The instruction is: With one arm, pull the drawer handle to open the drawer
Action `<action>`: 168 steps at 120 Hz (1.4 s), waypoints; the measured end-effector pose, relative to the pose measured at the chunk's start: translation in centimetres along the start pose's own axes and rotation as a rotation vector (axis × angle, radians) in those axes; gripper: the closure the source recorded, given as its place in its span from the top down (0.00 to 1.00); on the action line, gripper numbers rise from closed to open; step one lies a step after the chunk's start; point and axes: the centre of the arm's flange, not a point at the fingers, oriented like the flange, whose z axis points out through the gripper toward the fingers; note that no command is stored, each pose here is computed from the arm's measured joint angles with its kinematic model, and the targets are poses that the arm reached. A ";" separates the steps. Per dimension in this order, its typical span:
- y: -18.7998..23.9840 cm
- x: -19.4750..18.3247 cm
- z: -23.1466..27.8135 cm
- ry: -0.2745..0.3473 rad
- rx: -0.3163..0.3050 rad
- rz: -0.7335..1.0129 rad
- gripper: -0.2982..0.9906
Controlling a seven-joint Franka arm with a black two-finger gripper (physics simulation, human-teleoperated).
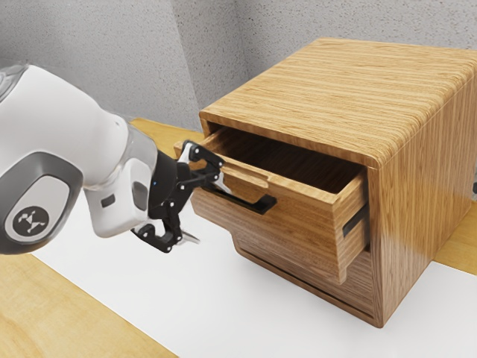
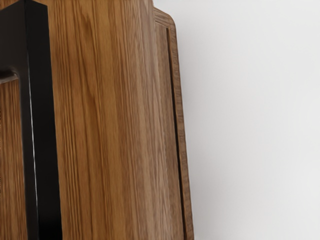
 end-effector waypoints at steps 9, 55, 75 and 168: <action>0.9 0.0 0.4 0.001 -0.005 0.000 0.77; 5.2 1.7 -2.0 0.054 0.050 0.027 0.77; 6.2 0.6 -3.3 0.073 0.075 0.006 0.76; 10.1 2.6 -4.4 0.120 0.046 0.058 0.63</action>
